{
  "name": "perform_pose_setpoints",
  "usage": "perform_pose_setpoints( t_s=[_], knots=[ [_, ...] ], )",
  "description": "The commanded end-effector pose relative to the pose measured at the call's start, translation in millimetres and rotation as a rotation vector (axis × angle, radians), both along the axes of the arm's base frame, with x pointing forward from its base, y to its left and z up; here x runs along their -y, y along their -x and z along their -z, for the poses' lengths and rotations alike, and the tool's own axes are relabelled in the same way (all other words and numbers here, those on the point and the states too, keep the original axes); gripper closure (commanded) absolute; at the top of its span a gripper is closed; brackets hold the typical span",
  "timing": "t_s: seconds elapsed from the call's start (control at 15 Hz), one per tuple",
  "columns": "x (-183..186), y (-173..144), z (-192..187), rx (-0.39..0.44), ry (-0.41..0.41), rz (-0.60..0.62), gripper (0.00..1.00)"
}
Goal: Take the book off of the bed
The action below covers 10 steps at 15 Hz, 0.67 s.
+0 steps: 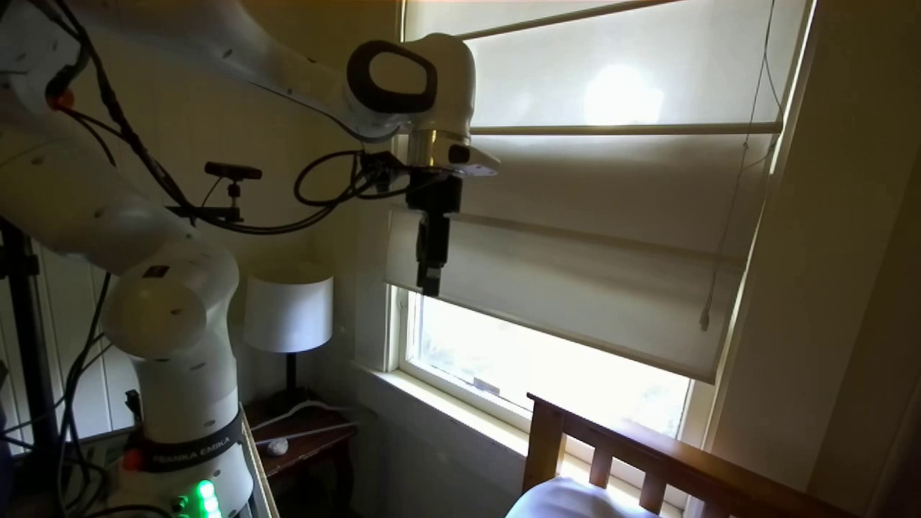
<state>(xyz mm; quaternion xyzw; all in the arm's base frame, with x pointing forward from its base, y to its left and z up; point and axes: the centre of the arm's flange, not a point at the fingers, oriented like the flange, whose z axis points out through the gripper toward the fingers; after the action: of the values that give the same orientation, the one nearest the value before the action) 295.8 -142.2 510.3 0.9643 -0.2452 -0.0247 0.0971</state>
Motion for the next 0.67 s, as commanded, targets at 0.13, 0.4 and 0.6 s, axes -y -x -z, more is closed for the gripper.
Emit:
perform_pose_setpoints(
  t_s=[0.13, 0.4, 0.6],
  knots=[
    [43.5, -60.2, 6.2, 0.083, 0.182, 0.055, 0.0],
    [84.8, -72.6, 29.3, 0.071, 0.222, 0.118, 0.0],
    [128.3, -68.2, 49.7, 0.016, 0.228, 0.188, 0.0]
  ],
)
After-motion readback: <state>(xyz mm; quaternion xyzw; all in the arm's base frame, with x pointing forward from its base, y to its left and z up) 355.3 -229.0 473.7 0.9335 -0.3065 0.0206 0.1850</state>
